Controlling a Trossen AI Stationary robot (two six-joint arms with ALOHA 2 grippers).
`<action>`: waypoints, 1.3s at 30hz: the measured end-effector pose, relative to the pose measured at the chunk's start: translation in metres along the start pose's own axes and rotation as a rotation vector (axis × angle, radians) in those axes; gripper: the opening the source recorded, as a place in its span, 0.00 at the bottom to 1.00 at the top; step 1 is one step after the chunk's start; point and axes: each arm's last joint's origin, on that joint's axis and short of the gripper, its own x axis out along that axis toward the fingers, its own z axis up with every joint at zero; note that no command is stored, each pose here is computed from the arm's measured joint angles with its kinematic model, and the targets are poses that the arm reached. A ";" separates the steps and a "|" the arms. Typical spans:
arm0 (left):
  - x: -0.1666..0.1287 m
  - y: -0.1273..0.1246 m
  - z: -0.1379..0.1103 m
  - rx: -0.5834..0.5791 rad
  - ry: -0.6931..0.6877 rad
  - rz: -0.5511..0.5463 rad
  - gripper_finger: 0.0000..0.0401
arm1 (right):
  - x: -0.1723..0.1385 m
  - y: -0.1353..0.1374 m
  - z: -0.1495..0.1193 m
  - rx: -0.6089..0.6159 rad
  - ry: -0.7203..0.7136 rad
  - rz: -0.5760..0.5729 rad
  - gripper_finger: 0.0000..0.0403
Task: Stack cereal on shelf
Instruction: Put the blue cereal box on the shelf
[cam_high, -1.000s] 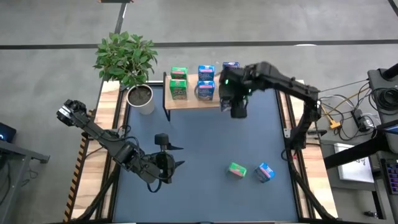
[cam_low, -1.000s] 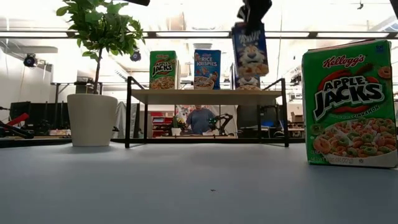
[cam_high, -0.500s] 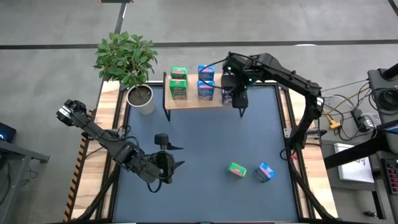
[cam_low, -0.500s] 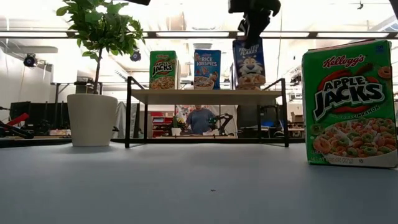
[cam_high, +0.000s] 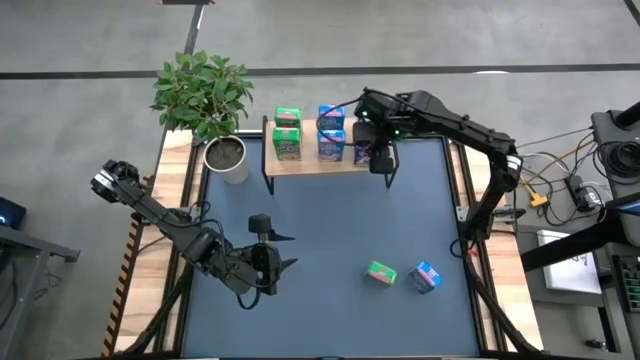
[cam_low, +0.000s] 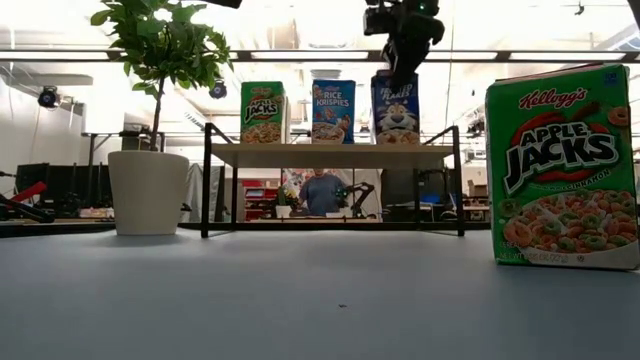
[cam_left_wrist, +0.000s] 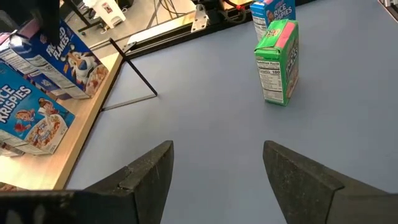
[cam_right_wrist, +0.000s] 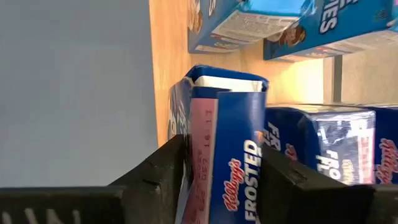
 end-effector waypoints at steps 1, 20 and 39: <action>0.000 0.000 0.000 0.000 0.000 0.000 0.58 | 0.001 0.000 0.000 0.002 0.007 -0.004 0.37; 0.000 0.000 0.001 -0.002 -0.002 0.000 0.58 | -0.030 -0.003 0.007 0.017 -0.074 -0.055 0.49; 0.000 0.000 0.001 0.002 -0.001 0.000 0.58 | -0.025 -0.003 0.008 0.043 -0.074 -0.053 0.06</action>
